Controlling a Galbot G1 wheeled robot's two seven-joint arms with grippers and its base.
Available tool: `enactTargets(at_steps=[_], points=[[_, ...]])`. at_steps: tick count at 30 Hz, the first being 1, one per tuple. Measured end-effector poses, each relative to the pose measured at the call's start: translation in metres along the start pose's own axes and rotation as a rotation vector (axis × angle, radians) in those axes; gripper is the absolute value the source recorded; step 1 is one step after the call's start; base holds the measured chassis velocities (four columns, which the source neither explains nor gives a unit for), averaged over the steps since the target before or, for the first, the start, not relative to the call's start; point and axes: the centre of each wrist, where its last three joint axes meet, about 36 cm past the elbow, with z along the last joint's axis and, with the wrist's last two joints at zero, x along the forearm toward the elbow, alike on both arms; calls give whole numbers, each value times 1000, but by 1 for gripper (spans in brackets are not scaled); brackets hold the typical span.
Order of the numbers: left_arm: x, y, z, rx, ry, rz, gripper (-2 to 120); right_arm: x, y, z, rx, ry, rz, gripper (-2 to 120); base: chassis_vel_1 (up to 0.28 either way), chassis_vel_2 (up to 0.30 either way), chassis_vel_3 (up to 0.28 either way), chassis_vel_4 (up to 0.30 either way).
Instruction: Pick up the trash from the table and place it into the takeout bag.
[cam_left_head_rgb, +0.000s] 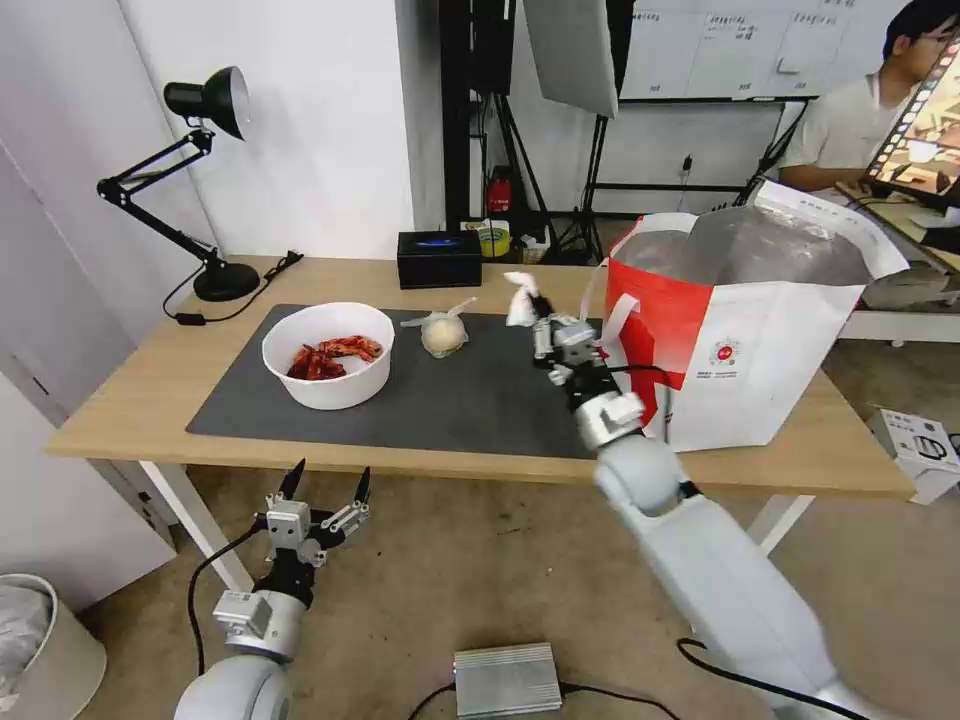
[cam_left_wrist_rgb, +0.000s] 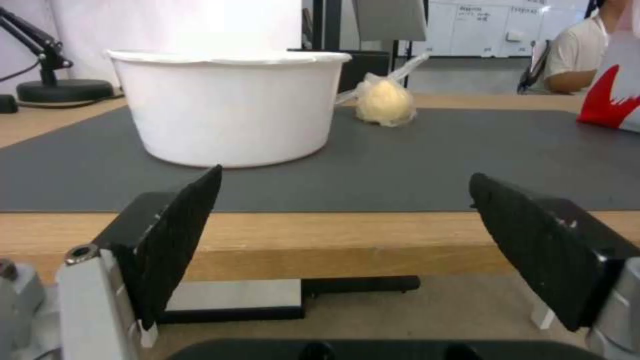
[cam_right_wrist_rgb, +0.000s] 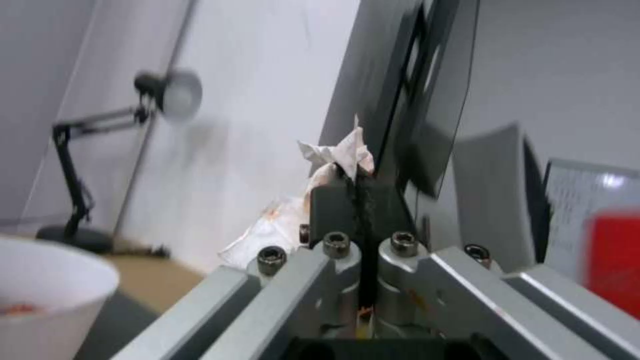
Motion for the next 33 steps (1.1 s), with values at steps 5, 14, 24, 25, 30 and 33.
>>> enactTargets(at_steps=[5, 14, 24, 25, 30, 33], points=[[0, -3, 0, -8, 4, 8, 100, 8, -16, -29, 51, -98, -7, 0, 0, 0, 0, 0], [0, -9, -1, -8, 4, 19, 100, 22, -80, -76, 187, -218, 96, 0, 0, 0, 0, 0], [0, -11, -4, -3, 9, 17, 100, 23, -145, -115, 164, -148, 282, 0, 0, 0, 0, 0], [0, -10, -3, -3, 8, 15, 100, 21, -150, -122, 133, -127, 303, 0, 0, 0, 0, 0], [4, -4, -2, -4, 3, 0, 100, 12, -164, -150, 14, -19, 383, 0, 0, 0, 0, 0], [6, 1, 0, -8, 1, -7, 100, 7, -172, -162, -15, 56, 405, 0, 0, 0, 0, 0]])
